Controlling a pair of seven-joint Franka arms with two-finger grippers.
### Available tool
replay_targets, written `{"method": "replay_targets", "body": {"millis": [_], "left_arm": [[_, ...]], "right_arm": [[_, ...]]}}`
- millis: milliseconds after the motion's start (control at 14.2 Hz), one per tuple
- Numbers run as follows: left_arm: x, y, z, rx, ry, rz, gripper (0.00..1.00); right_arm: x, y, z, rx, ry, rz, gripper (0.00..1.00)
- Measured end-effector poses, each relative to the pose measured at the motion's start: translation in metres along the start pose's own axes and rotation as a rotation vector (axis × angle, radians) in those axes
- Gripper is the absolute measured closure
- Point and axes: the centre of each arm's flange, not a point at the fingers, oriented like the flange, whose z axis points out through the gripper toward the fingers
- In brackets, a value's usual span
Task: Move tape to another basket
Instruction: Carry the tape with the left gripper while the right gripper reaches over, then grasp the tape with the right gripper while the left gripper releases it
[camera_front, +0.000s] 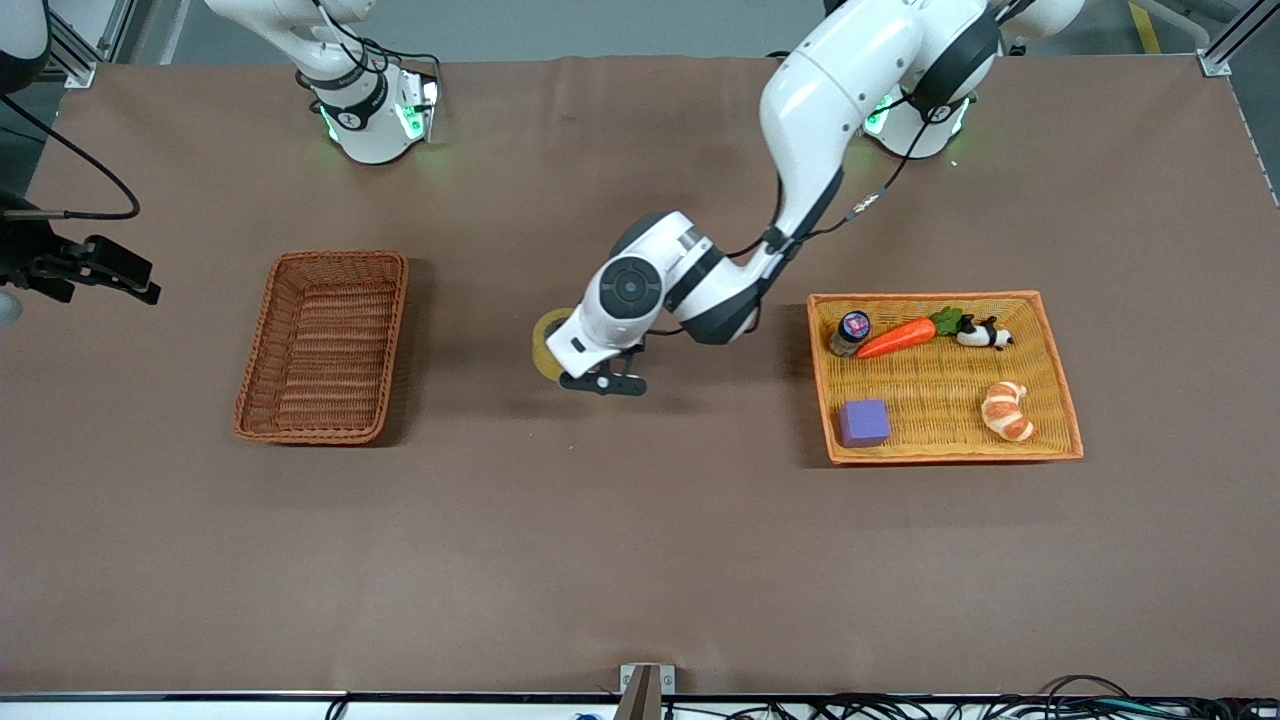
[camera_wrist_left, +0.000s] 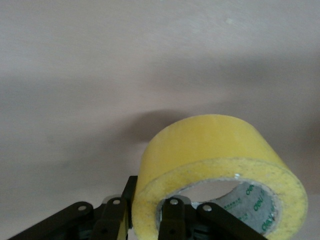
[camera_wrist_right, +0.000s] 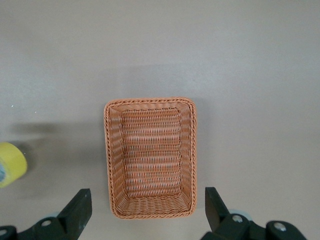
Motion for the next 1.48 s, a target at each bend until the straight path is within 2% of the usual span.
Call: {"method": "replay_targets", "body": {"millis": [71, 212, 282, 424, 494, 565, 635, 706, 847, 1059, 1129, 1341, 1482], "left_arm": [[-0.004, 0.01, 0.007, -0.014, 0.011, 0.009, 0.76], [-0.007, 0.019, 0.021, -0.031, 0.027, 0.015, 0.66], [-0.006, 0.017, 0.026, -0.033, 0.028, 0.012, 0.65], [0.0, 0.014, 0.025, -0.035, 0.037, 0.005, 0.5], [0.004, 0.013, 0.019, -0.04, 0.045, 0.002, 0.5], [0.008, 0.014, 0.009, -0.047, 0.053, -0.001, 0.44], [0.012, 0.013, -0.007, -0.049, 0.057, -0.004, 0.37], [0.014, 0.011, -0.028, -0.039, 0.049, -0.009, 0.35], [0.02, -0.002, -0.083, 0.004, 0.013, -0.056, 0.39], [0.037, -0.054, -0.184, 0.061, -0.001, -0.129, 0.36], [0.043, -0.076, -0.211, 0.101, 0.029, -0.145, 0.3], [0.037, -0.135, -0.262, 0.219, 0.103, -0.178, 0.02], [0.023, -0.169, -0.288, 0.241, 0.117, -0.193, 0.0]], "right_arm": [[0.002, 0.0, 0.002, 0.0, 0.003, 0.0, 0.0], [0.008, 0.0, 0.012, 0.0, 0.008, -0.001, 0.0], [0.01, -0.002, 0.019, 0.0, 0.001, -0.003, 0.0], [0.013, -0.007, 0.032, 0.0, -0.001, -0.013, 0.0], [0.014, -0.011, 0.039, 0.0, -0.004, -0.019, 0.0], [0.014, -0.015, 0.046, 0.0, -0.011, -0.026, 0.0], [0.014, -0.021, 0.054, 0.0, -0.021, -0.037, 0.0], [0.014, -0.03, 0.064, 0.0, -0.027, -0.053, 0.0], [0.016, -0.059, 0.089, 0.002, -0.023, -0.097, 0.0], [0.007, -0.123, 0.139, 0.01, -0.018, -0.106, 0.0], [0.0, -0.145, 0.152, 0.013, -0.022, -0.114, 0.0], [-0.024, -0.216, 0.193, 0.033, -0.011, -0.079, 0.0], [-0.046, -0.264, 0.232, 0.061, -0.011, -0.019, 0.0]]}}
